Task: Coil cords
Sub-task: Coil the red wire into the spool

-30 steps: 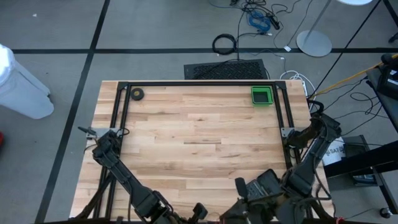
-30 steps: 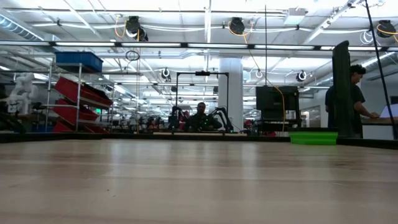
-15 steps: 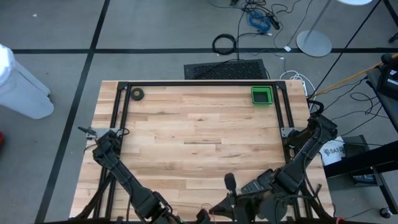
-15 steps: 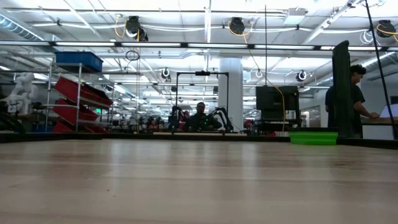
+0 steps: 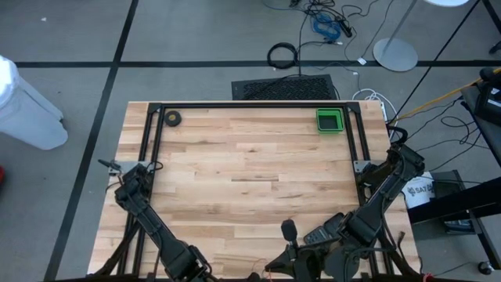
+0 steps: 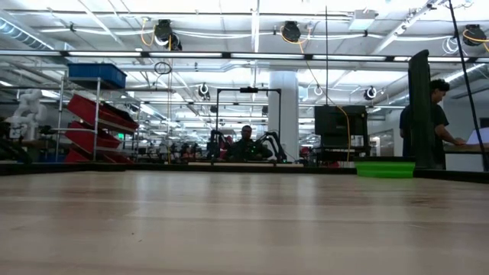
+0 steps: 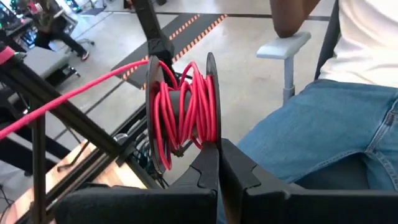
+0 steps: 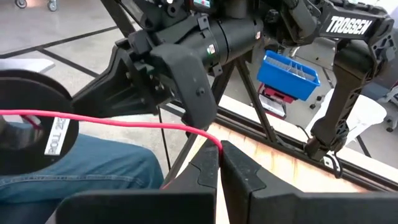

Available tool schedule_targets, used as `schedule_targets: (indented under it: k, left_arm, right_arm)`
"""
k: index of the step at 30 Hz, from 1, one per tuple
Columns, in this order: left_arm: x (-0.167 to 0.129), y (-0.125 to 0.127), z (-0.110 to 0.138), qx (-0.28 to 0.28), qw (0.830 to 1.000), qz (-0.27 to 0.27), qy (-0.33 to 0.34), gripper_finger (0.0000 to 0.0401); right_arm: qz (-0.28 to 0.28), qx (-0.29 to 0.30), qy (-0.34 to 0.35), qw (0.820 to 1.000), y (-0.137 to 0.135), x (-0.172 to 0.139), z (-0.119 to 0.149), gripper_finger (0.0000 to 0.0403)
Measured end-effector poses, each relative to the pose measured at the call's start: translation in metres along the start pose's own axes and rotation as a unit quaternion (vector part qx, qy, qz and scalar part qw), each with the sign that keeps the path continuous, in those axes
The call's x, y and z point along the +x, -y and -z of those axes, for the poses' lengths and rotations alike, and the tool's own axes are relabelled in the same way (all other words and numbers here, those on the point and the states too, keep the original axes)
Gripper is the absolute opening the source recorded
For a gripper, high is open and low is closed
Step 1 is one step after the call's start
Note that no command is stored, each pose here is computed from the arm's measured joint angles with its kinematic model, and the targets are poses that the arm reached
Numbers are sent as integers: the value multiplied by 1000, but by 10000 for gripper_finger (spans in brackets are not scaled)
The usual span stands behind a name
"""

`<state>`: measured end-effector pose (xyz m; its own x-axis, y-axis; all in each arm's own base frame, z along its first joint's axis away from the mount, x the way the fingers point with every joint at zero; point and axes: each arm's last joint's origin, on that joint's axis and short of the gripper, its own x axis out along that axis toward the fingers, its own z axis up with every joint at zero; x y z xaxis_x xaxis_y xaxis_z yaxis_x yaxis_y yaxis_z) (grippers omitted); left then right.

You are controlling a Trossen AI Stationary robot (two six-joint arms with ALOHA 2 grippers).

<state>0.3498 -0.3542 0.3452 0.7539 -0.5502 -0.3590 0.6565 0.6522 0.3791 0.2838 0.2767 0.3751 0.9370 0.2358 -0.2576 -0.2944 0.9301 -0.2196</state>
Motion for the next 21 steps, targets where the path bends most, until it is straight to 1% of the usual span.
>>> schedule_targets:
  k: [3, 6, 9, 12, 17, 21]
  left_arm:
    - [0, 3, -1, 10, 1000, 2, 1, 2]
    - [-1, 6, -3, 20, 1000, 4, 4, 2]
    - [-1, 7, -5, 27, 1000, 2, 14, 2]
    - [-1, 6, -7, 25, 999, -3, 26, 2]
    - [-1, 5, -8, 36, 999, -6, 32, 2]
    - [-1, 7, -9, 36, 999, -4, 32, 2]
  right_arm:
    - [-1, -1, -1, 1000, -1, 0, 0, 4]
    - [-4, -7, -8, 1000, -3, -2, 2, 21]
    - [-6, -12, -34, 999, -4, -2, 7, 39]
    - [0, -7, -61, 998, 1, 0, 13, 54]
    - [7, 5, -67, 998, 6, 3, 14, 66]
    - [2, -7, -68, 998, 4, 1, 15, 73]
